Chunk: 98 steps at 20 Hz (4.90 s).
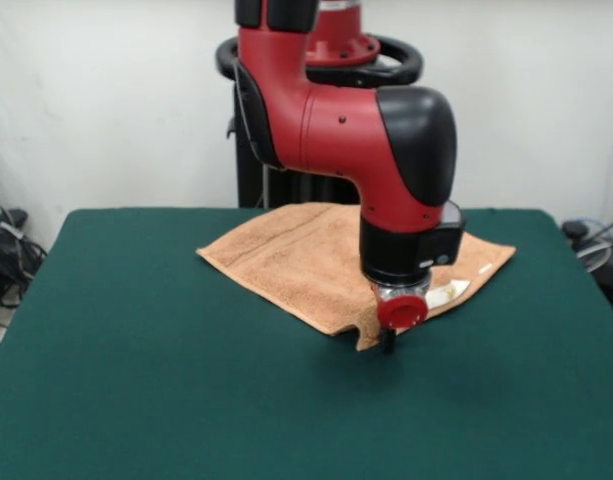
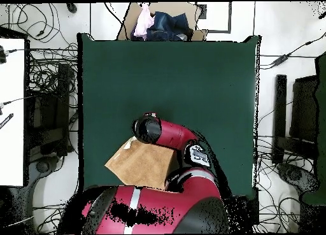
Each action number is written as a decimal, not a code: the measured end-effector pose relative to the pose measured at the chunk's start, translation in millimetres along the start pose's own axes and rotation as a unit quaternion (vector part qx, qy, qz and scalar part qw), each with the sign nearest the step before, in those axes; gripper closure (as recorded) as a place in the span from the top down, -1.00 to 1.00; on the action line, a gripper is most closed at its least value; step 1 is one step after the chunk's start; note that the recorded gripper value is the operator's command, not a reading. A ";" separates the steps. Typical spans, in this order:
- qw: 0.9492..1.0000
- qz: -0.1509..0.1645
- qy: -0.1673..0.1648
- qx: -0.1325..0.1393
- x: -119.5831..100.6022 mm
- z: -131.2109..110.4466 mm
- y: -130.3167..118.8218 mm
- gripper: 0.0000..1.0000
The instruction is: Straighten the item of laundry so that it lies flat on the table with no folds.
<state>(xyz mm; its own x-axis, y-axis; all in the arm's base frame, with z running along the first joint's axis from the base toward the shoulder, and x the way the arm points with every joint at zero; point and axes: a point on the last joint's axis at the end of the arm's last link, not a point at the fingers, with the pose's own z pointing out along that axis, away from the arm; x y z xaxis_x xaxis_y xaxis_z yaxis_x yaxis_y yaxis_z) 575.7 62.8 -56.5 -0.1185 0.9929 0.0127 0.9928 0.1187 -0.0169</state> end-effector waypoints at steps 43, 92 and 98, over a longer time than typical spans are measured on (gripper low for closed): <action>0.985 0.021 0.110 0.133 10.2 -14.2 155.9 1.00; 0.974 0.192 0.067 0.096 -83.8 -9.8 -26.4 1.00; 0.968 0.221 0.072 0.099 -110.0 -17.4 -41.2 1.00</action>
<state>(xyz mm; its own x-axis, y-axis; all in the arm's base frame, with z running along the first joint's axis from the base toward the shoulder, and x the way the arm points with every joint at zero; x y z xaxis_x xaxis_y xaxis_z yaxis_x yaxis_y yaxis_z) 548.1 -51.5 -39.8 0.3343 0.9373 0.0988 0.9213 -0.3029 -0.2437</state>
